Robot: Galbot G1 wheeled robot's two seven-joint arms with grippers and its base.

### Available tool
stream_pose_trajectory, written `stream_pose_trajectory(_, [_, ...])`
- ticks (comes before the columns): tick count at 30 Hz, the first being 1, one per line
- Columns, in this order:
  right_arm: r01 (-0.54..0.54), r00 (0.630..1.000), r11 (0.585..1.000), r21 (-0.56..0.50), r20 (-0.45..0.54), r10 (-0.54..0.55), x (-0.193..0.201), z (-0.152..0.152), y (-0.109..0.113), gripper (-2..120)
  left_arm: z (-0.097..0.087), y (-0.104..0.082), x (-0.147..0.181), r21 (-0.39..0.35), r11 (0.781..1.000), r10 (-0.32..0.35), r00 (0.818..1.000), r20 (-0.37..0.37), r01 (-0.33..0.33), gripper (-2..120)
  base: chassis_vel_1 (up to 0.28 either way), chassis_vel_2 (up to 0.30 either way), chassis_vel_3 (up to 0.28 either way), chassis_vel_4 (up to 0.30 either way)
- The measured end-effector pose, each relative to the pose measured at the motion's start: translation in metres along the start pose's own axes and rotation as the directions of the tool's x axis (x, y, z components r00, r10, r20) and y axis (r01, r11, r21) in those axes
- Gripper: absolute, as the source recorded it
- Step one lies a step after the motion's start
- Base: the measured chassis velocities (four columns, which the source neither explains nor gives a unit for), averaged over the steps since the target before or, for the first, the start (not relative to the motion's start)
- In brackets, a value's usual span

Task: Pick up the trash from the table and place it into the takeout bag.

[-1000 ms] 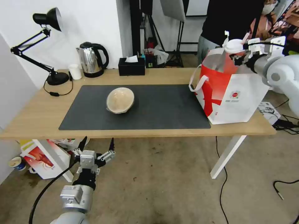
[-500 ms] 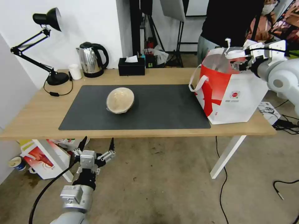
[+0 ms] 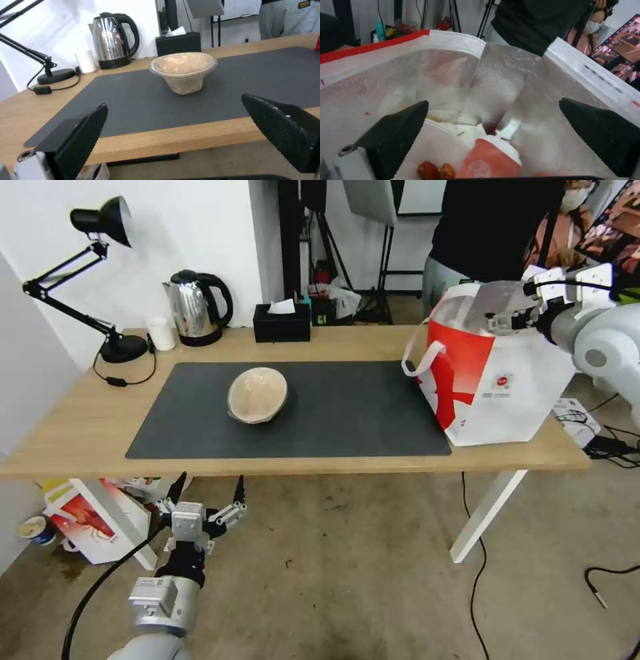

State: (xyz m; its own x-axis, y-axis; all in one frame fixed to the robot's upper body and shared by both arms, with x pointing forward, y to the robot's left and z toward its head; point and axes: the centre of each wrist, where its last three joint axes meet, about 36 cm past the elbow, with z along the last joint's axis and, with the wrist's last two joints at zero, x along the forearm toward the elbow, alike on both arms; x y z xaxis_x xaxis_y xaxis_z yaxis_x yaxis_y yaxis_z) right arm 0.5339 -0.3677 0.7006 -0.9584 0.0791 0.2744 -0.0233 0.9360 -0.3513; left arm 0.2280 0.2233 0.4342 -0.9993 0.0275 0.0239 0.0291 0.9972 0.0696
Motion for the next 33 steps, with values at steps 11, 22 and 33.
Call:
stream_pose_trajectory(11, [-0.001,1.000,1.000,-0.003,0.016,0.002,0.002,-0.003,0.001,100,0.000,0.000,0.000,0.000,1.000,0.000,1.000,0.000,0.000,100,0.000,0.000,0.000,0.000])
stream_pose_trajectory(22, [0.010,0.931,0.967,-0.256,0.354,0.084,0.008,0.000,0.034,100,0.000,0.000,0.000,0.000,1.000,0.000,1.000,0.000,0.000,100,0.000,0.000,0.000,0.000])
stream_pose_trajectory(33, [0.144,0.731,0.900,-0.411,0.657,0.183,0.037,-0.007,0.068,100,0.000,0.000,0.000,0.000,1.000,0.000,1.000,0.000,0.000,100,0.000,0.000,0.000,0.000])
